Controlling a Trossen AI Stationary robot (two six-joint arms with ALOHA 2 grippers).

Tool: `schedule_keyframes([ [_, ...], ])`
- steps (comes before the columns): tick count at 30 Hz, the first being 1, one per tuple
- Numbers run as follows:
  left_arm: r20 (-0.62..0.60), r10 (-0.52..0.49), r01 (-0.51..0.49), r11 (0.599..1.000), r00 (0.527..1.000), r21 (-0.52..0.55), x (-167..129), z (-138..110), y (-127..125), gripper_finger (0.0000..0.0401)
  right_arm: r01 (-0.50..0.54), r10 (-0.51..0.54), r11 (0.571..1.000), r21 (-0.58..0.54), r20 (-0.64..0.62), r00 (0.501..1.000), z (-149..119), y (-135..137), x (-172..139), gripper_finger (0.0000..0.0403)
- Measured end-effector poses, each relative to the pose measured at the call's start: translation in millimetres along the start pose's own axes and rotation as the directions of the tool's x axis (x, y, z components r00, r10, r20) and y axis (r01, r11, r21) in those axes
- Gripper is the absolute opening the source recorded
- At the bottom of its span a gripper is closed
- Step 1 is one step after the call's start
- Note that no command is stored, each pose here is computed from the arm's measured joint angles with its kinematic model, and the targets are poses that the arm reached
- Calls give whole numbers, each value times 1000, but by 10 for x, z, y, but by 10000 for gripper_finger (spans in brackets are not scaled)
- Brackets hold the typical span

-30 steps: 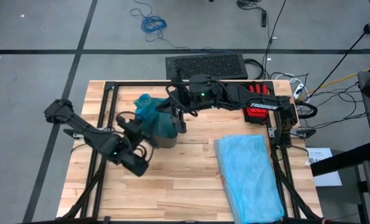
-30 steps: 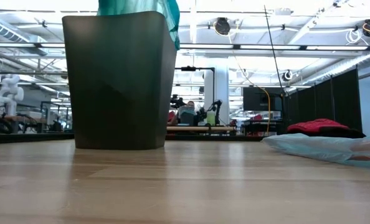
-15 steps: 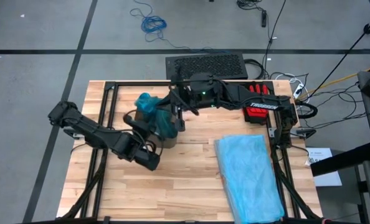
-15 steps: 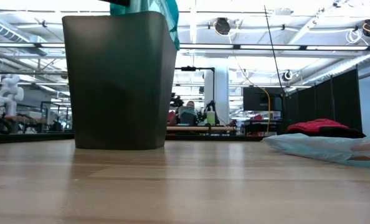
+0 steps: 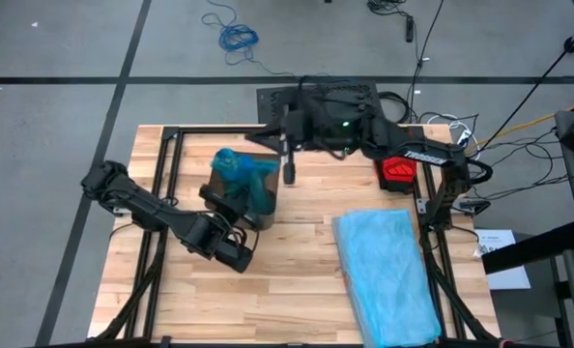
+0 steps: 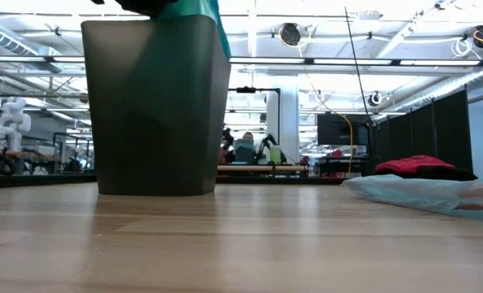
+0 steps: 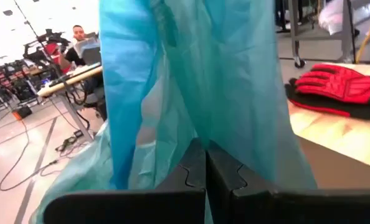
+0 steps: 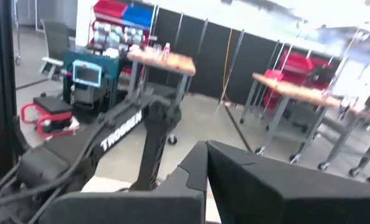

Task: Place trash/remove bag and relplace
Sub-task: Remove the trash bag from the bin

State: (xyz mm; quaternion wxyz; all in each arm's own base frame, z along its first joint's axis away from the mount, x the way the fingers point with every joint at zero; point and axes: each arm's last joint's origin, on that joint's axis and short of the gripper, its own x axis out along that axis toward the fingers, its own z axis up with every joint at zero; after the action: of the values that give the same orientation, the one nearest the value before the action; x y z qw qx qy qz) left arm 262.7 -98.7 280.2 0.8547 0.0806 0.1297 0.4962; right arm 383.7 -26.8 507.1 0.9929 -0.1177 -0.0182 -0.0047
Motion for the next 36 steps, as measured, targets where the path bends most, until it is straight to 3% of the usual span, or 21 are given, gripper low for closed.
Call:
schedule_keyframes([
  [7,-22,-16,16,1000,1000,22,-8,-51,-57,1,18,-17,1000,-25,36,999,103,-62,-110,0],
  [12,-2,-46,46,999,999,10,-112,19,21,0,-38,37,999,-2,-159,987,-35,-18,-197,7],
  [17,30,-66,66,998,997,-8,-204,94,112,0,-77,92,995,62,-309,947,-183,86,-214,78],
  [23,53,-80,81,996,995,-28,-272,143,177,0,-91,99,995,40,-298,949,-166,206,-175,204],
  [26,56,-86,87,996,995,-16,-289,152,192,0,-94,103,995,44,-314,944,-177,216,-185,248],
  [30,56,-87,88,996,995,-11,-293,151,191,0,-108,125,992,66,-349,929,-205,269,-196,268],
  [36,55,-88,88,996,995,-9,-292,151,191,0,-95,109,994,57,-338,935,-77,239,-373,260],
])
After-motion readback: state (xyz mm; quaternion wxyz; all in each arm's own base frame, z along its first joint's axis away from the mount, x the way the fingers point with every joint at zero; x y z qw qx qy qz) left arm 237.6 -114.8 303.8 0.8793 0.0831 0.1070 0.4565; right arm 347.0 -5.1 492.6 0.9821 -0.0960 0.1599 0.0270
